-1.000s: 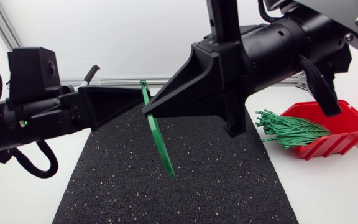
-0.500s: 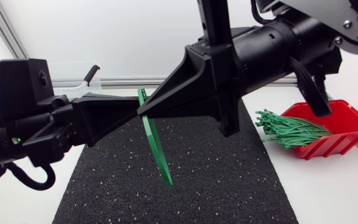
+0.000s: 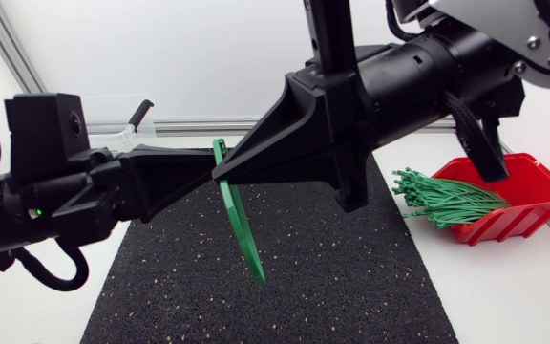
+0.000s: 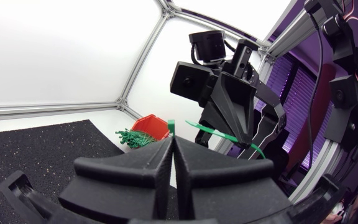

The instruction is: Take a green cable tie from the red box, thread the tail through the head to close it, then place it in the transparent bin on the left.

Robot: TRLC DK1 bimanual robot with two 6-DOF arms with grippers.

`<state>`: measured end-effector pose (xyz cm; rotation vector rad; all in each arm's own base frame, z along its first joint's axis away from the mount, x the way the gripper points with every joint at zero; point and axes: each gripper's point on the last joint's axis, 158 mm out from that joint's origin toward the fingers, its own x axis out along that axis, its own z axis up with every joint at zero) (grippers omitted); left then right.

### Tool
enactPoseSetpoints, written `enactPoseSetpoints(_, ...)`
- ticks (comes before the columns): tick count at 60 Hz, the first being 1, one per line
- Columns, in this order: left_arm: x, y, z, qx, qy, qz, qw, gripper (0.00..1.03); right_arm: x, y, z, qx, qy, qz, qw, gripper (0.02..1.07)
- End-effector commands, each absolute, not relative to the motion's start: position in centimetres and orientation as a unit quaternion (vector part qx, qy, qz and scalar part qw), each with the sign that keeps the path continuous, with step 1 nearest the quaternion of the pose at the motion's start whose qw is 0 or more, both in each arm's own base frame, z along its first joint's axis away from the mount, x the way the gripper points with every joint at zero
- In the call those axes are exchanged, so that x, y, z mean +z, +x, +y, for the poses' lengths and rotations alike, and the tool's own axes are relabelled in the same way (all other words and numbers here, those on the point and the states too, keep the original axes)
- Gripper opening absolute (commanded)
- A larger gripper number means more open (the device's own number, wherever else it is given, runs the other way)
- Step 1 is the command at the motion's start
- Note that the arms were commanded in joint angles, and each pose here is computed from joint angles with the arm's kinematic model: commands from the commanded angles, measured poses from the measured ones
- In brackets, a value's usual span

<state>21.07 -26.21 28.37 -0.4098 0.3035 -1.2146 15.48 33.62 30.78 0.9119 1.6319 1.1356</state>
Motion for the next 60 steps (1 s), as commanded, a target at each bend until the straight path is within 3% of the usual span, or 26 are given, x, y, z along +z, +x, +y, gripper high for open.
enactPoseSetpoints(1, 28.5, 21.5, -26.1, -0.559, -0.189, 0.137, 0.795, 0.04, 29.9, 15.6, 33.4, 0.447, 0.379, 0.672, 0.453, 0.08)
enactPoseSetpoints(60, 29.2, 21.7, -26.3, -0.558, -0.193, 0.138, 0.795, 0.04, 29.2, 15.5, 33.2, 0.45, 0.379, 0.667, 0.457, 0.08)
